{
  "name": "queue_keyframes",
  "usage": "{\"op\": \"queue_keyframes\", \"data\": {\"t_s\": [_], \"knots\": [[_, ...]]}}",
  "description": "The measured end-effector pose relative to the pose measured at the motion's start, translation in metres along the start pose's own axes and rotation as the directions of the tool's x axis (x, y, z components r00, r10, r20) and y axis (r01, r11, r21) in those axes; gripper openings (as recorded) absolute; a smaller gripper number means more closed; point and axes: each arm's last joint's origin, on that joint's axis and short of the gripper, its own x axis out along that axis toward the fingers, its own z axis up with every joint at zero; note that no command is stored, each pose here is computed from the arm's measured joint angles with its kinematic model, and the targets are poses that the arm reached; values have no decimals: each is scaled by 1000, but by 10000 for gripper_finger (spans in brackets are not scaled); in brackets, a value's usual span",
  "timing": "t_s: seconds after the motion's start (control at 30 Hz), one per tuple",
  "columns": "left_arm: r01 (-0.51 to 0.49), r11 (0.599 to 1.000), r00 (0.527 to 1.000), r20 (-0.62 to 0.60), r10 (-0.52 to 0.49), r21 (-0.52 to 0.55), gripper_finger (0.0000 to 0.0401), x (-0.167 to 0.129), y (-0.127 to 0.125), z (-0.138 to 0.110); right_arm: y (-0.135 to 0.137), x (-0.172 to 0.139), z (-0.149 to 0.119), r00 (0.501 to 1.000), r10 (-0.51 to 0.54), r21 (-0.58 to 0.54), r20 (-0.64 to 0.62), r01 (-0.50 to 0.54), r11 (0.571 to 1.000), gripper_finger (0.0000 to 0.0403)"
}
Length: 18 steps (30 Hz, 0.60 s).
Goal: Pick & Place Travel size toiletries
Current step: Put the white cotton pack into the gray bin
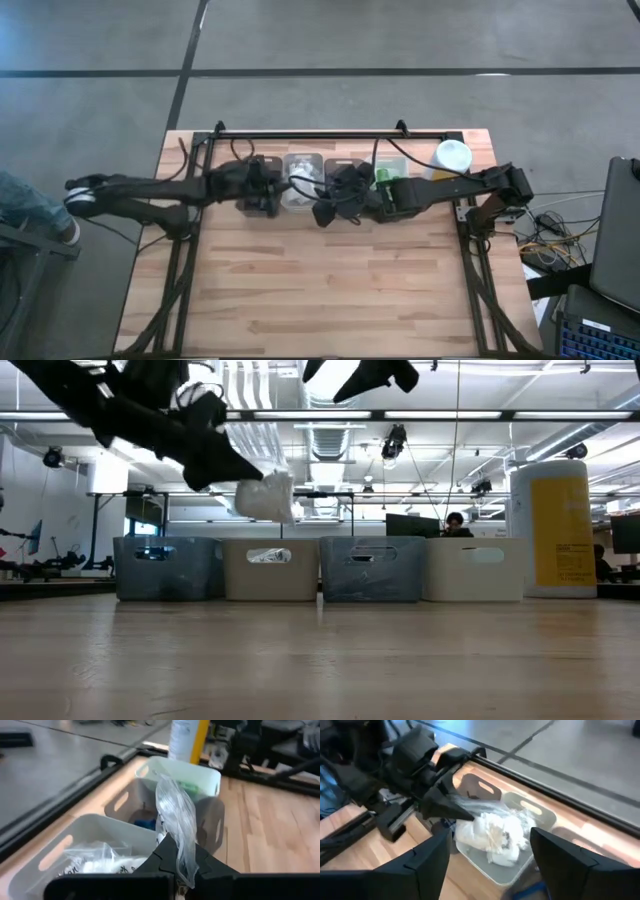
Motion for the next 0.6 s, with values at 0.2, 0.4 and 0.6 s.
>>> {"op": "queue_keyframes", "data": {"t_s": [0.2,0.4,0.6], "knots": [[61,998,995,-78,-60,7,6,18,26,-13,-2,0,-3,1000,-16,86,-24,19,996,281],[122,992,981,-153,-118,20,8,45,29,-21,-4,0,-5,999,-26,110,-34,29,993,290],[87,996,975,-205,-80,25,24,64,31,-22,-3,0,-5,999,-24,124,-38,28,992,295]]}}
